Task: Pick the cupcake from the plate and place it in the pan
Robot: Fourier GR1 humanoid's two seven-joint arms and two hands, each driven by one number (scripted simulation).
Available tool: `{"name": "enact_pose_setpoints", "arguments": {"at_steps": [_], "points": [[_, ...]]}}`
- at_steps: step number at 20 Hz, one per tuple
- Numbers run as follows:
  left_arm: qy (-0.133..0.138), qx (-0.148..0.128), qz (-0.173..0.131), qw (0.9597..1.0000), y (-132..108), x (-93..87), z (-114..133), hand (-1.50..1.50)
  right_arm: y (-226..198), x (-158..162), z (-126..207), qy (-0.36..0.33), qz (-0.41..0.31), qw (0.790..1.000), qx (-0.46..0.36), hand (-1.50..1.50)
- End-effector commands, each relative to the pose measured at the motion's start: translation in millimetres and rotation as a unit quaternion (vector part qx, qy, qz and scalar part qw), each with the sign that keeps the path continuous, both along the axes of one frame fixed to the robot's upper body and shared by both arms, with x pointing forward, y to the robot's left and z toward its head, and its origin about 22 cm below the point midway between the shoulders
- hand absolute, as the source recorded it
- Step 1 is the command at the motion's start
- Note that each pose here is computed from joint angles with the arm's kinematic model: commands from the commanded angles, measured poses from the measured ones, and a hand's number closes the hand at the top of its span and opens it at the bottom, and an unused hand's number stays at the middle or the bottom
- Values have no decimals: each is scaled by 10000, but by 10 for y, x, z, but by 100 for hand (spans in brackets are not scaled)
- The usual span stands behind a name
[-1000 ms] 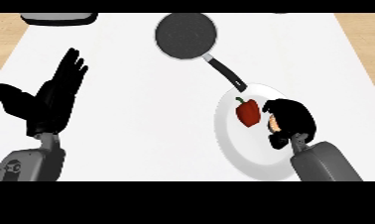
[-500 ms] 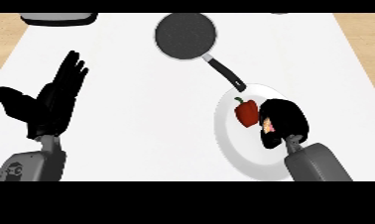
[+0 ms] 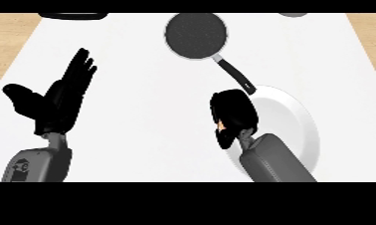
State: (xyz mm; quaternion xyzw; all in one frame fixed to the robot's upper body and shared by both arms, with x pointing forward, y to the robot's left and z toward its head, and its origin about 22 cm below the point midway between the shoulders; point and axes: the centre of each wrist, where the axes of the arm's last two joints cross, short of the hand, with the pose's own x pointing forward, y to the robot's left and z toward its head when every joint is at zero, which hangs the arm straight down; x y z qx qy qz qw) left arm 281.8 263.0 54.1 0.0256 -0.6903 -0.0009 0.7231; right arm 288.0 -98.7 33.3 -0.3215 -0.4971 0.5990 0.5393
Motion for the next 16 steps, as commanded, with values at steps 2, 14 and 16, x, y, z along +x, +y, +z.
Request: {"name": "enact_pose_setpoints", "arguments": {"at_steps": [2, 14, 16], "points": [[-105, 43, -208, 9997, -121, 84, 80, 0, 863, -70, 514, -952, 1633, 9819, -53, 150], [27, 33, 33, 10000, 9, 110, 136, 0, 1523, 48, 1689, -2592, 1600, 9494, 769, 150], [7, -15, 112, 9999, 46, -32, 146, 0, 1420, 220, 1635, -2564, 1572, 9491, 932, 150]]}}
